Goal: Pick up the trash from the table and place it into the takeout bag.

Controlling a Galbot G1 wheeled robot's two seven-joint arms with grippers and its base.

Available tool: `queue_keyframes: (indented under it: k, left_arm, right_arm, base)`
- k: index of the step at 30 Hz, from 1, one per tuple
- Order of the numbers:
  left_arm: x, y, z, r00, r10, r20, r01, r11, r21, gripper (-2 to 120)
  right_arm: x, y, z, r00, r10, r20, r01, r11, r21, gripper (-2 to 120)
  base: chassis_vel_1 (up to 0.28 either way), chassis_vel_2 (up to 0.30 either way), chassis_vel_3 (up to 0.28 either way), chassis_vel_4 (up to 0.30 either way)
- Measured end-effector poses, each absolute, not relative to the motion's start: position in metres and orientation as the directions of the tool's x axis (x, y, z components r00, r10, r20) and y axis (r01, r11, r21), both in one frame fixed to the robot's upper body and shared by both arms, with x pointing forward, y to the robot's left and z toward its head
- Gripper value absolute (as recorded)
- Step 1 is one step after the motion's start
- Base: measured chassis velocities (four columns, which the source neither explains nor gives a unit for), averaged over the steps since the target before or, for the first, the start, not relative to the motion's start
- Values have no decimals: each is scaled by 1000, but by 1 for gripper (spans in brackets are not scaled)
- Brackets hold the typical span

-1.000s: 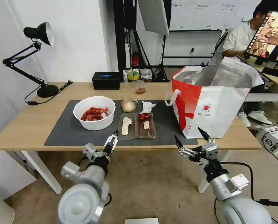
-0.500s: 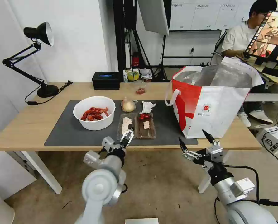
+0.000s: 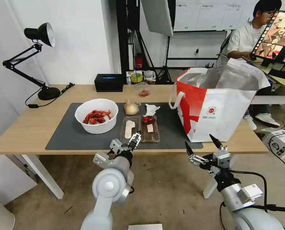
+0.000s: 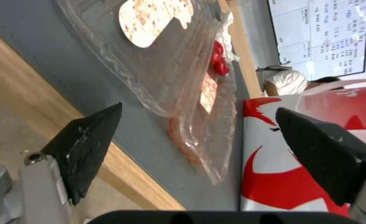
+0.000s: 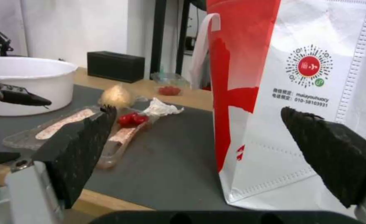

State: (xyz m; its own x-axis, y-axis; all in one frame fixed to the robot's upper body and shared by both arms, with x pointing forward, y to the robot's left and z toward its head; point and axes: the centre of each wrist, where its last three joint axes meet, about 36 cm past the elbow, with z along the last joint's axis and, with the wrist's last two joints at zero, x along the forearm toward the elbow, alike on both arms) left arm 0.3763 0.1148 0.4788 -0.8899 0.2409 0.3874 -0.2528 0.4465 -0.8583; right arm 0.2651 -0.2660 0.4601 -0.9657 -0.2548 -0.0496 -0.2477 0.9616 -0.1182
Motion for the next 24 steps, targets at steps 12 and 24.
queue_keyframes:
  k: [12,24]
  left_arm:
    - [392,112,472,-888,230,399,-264,454,-851,100]
    - [402,118,474,-893,219,394,-261,460,-848,100]
  right_arm:
    - [263,-265,456,-968,-248,-49,-241,963,-119,100]
    - [262,-264,453,-967,-248,-53,-240,963,-122,100]
  base:
    - [0,0,0,0]
    - [0,0,0,0]
